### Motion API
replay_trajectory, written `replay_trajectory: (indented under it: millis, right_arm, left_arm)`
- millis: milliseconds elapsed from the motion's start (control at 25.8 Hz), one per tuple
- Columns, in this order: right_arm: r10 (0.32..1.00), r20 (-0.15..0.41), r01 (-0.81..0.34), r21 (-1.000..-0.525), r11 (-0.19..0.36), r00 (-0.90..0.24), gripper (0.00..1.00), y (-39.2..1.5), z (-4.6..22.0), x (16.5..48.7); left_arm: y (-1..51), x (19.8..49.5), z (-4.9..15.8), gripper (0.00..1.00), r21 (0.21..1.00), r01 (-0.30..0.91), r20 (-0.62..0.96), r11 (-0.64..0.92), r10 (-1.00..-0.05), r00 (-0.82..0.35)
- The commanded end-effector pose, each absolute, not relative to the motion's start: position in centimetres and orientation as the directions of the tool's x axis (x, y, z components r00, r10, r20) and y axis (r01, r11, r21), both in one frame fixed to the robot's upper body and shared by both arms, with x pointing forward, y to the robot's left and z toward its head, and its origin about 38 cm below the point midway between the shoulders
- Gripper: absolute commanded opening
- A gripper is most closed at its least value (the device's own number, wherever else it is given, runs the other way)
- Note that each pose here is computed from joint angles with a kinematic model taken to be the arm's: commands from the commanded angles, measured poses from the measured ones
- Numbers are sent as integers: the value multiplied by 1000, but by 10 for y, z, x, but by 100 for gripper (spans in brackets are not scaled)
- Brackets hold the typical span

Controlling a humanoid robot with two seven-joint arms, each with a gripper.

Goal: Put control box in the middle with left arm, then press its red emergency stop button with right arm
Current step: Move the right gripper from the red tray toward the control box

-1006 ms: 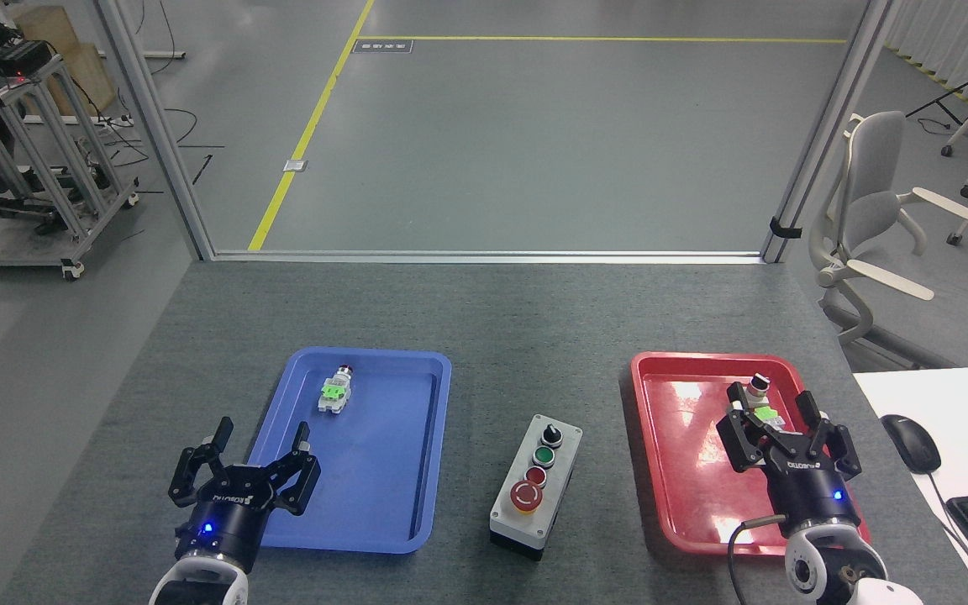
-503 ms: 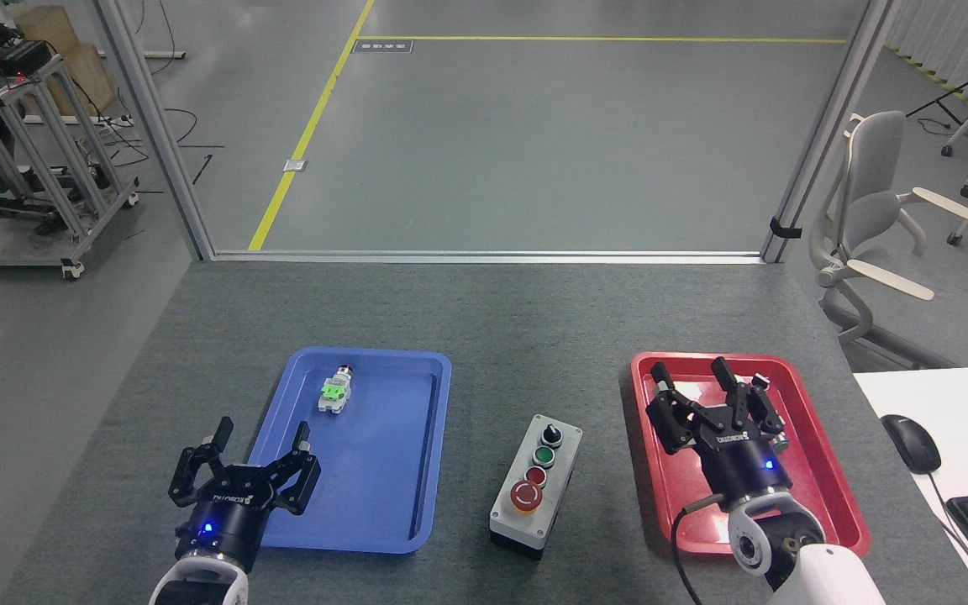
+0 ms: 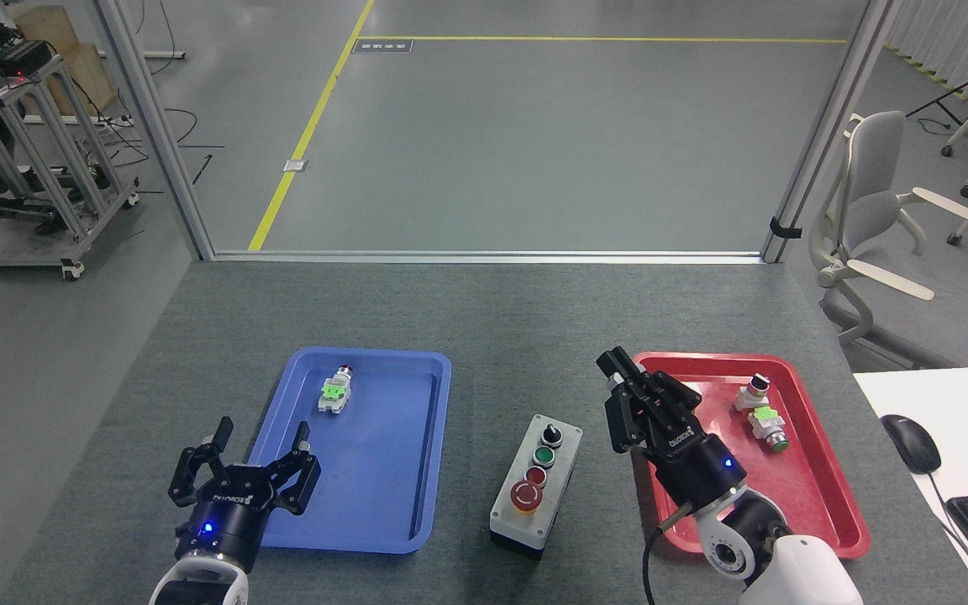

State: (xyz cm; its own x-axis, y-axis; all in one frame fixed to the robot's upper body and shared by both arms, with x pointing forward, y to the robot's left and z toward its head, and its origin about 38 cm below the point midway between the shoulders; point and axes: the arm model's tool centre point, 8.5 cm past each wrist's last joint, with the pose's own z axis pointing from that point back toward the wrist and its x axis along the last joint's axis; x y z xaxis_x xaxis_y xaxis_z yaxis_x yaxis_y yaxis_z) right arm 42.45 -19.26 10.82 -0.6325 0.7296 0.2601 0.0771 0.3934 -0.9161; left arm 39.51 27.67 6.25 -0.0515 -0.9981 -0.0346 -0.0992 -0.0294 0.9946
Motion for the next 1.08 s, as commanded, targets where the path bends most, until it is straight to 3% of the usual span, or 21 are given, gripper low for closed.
replay_trajectory:
  millis: [0, 194, 348, 465, 658, 852, 1045]
  right_arm:
    - [679, 284, 42, -906, 421, -677, 1, -176, 103, 416]
    - [652, 315, -61, -923, 381, -690, 0, -145, 70, 409]
    - [621, 335, -93, -917, 388, -709, 0, -122, 65, 405]
    - [612, 348, -171, -928, 330, -710, 0, -110, 49, 401]
    - [642, 388, -287, -921, 262, -661, 0, -104, 20, 399]
    - [706, 366, -308, -927, 216, -606, 0, -100, 11, 410]
    - [710, 363, -330, -924, 192, -603, 0, -98, 1, 407]
  left_arm:
    - [276, 395, 62, 100, 995, -99, -35, -29, -998, -52]
    - [276, 395, 62, 100, 995, -99, -35, -29, -998, -52]
    - [276, 395, 63, 100, 994, -101, -35, -29, -998, -52]
    - [277, 395, 63, 100, 994, -103, -34, -29, -998, -51]
    - [276, 395, 62, 100, 995, -101, -34, -29, -998, -53]
    - [276, 395, 63, 100, 994, -102, -34, -29, -998, -53]
    - [276, 395, 63, 100, 995, -101, -33, -27, -998, -51]
